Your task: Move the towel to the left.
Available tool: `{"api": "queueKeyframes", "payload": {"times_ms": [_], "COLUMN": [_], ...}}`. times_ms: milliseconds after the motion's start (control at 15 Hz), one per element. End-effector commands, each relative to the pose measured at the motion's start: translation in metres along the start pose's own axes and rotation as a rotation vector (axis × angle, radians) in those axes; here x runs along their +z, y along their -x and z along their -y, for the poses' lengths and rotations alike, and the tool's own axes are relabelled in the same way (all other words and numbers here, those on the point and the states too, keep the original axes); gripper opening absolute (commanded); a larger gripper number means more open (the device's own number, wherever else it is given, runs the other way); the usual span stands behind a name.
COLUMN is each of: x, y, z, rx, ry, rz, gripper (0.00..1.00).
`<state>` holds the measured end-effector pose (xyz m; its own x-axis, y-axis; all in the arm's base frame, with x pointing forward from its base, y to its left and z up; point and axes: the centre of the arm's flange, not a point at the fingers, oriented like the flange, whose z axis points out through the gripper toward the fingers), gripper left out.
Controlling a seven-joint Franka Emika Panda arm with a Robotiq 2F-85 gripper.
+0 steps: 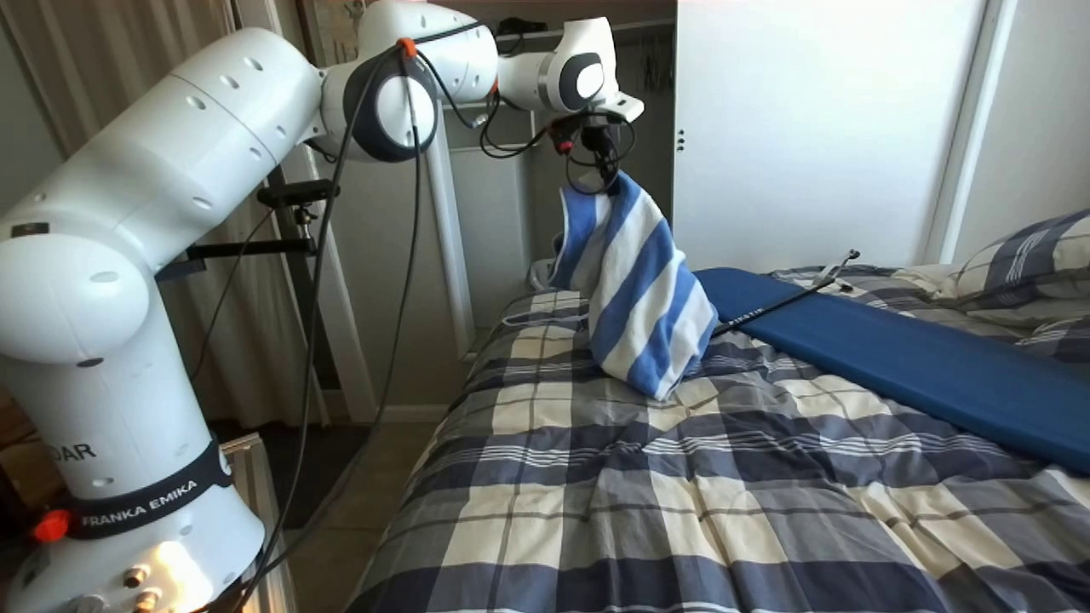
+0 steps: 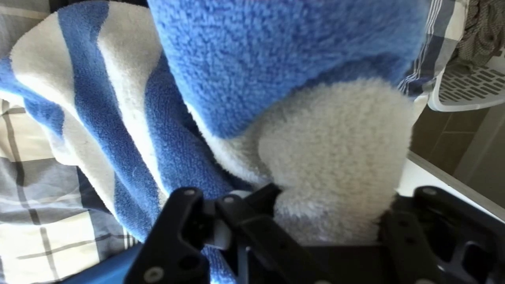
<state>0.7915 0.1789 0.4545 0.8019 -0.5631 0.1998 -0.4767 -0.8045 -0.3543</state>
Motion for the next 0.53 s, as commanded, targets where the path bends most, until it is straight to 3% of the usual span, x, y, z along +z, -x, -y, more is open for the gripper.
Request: {"api": "queueKeyframes", "payload": {"times_ms": [0,67,267,467], "x": [0.0,-0.001,0.015,0.035], "y": [0.0,0.0,-0.011,0.017], "z": [0.0,0.0,0.035,0.077], "rx": [0.0,0.0,-0.122,-0.283], "ry": [-0.001,-0.002,-0.005,0.037], "rz": [-0.001,-0.002,0.086,0.153], "gripper": [0.22,0.05,0.05,0.05]}}
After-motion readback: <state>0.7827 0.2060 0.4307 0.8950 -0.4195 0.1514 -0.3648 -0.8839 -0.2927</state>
